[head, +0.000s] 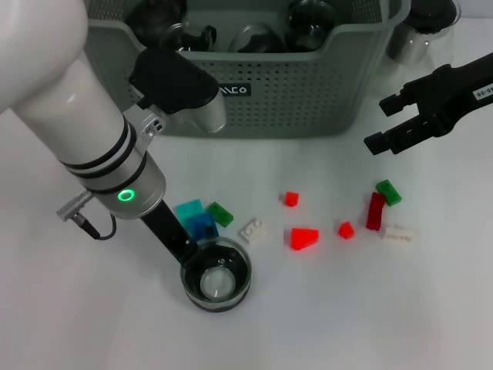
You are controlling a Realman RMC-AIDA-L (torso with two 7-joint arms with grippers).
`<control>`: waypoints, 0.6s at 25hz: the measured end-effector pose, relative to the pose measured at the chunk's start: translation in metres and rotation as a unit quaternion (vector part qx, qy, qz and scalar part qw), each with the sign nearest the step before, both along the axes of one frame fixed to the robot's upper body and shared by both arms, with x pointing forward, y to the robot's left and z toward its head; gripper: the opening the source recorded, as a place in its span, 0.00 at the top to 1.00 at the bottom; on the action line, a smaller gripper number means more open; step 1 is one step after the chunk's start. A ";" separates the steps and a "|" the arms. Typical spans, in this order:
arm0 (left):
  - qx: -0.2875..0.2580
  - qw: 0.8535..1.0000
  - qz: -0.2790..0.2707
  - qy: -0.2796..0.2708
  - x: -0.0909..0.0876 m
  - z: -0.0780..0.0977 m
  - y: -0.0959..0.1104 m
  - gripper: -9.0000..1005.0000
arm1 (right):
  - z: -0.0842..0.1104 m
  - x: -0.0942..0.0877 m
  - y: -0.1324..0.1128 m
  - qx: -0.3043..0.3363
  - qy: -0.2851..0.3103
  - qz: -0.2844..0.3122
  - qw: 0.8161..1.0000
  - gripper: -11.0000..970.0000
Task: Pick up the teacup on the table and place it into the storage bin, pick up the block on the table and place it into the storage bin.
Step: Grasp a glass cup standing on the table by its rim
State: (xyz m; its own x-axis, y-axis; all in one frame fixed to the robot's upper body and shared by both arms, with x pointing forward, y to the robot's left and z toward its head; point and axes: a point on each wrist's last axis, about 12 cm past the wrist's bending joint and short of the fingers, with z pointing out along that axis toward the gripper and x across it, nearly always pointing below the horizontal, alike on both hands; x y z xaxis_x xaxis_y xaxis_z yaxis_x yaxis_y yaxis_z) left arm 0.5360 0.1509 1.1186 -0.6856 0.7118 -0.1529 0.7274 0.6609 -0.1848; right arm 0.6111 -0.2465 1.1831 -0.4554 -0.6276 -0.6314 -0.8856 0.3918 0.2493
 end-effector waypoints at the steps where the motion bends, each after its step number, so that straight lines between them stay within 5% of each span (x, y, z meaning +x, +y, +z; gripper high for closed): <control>1: 0.000 1.000 0.000 0.001 0.000 0.000 0.000 0.57 | 0.000 0.000 0.000 0.000 0.000 0.000 1.000 0.06; 15: 0.000 1.000 0.001 0.013 -0.002 -0.002 0.000 0.57 | 0.000 0.000 0.000 0.000 -0.002 0.000 1.000 0.06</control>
State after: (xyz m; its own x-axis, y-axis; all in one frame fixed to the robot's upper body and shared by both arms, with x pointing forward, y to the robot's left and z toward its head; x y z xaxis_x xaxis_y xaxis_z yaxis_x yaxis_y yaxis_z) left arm 0.5337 0.1511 1.1164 -0.6912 0.7100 -0.1346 0.7206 0.6630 -0.2029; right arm 0.6113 -0.2466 1.1831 -0.4529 -0.6283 -0.6326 -0.8867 0.3914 0.2461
